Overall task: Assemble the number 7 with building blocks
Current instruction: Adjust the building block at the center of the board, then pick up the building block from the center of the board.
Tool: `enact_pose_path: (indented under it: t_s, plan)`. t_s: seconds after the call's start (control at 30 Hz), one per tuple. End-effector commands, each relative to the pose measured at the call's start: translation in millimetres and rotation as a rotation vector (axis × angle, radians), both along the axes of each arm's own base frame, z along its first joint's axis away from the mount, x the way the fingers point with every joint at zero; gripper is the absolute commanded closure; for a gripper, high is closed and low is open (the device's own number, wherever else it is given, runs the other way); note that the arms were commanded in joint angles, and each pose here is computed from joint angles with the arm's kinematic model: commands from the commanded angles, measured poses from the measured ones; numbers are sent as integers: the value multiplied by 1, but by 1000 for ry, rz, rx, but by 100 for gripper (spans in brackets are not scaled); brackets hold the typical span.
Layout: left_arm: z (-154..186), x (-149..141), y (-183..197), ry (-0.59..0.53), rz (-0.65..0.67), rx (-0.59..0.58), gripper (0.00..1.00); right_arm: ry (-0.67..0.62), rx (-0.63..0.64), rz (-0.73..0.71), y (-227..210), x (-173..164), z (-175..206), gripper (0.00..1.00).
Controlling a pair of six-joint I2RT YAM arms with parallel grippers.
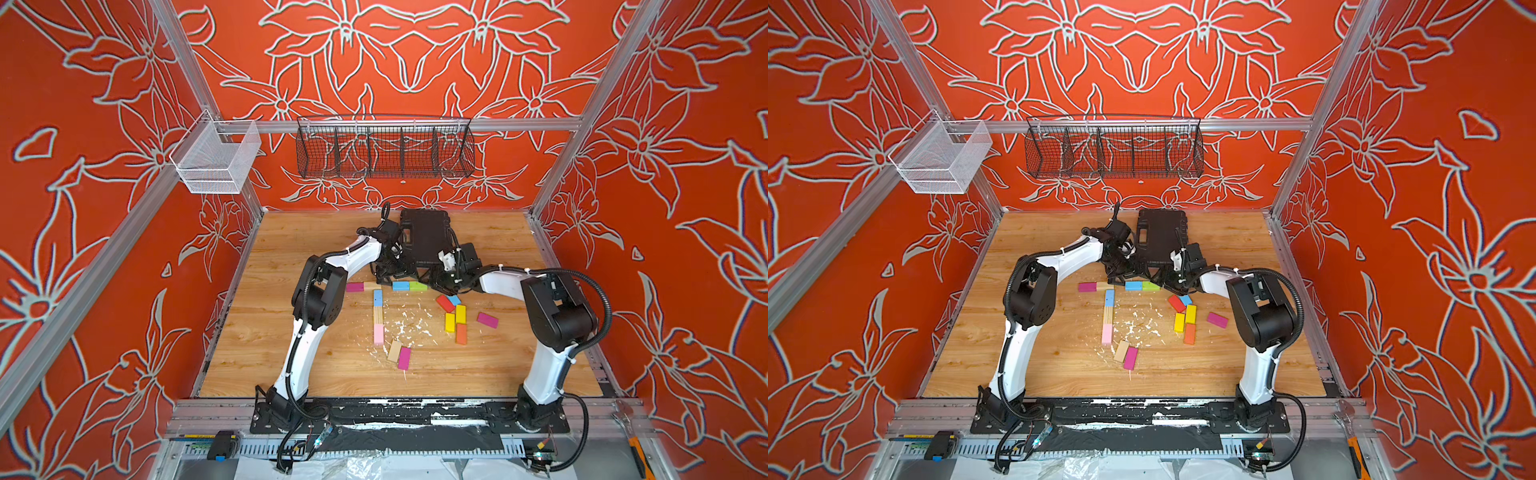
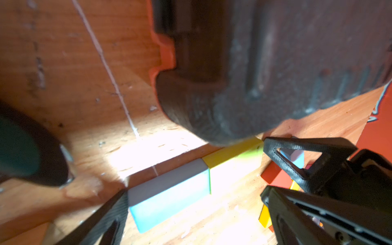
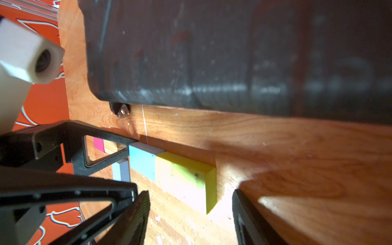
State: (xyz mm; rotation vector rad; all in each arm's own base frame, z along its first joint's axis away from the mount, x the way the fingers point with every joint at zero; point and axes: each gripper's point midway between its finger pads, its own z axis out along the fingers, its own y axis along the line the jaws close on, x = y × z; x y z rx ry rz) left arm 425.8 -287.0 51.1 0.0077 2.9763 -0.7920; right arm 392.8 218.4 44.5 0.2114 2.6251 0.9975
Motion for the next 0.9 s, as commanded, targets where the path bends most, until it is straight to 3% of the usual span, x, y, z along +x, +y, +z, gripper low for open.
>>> enact_pose_path:
  t_s: [0.0,0.3,0.5,0.63,0.87]
  plan:
    - [30,6,5,-71,-2,-2,0,6,-38,2,-5,-4,7,35]
    - [88,0,16,-170,-10,2,0,-44,-51,-2,-10,-6,35,35]
    - [138,-21,30,-262,-17,-9,0,-97,-92,20,-14,-24,70,36]
    - [163,-51,58,-321,-47,50,1,-36,-178,112,-5,-64,74,36]
    - [169,-112,140,-325,9,128,2,39,-314,210,16,-150,55,36]
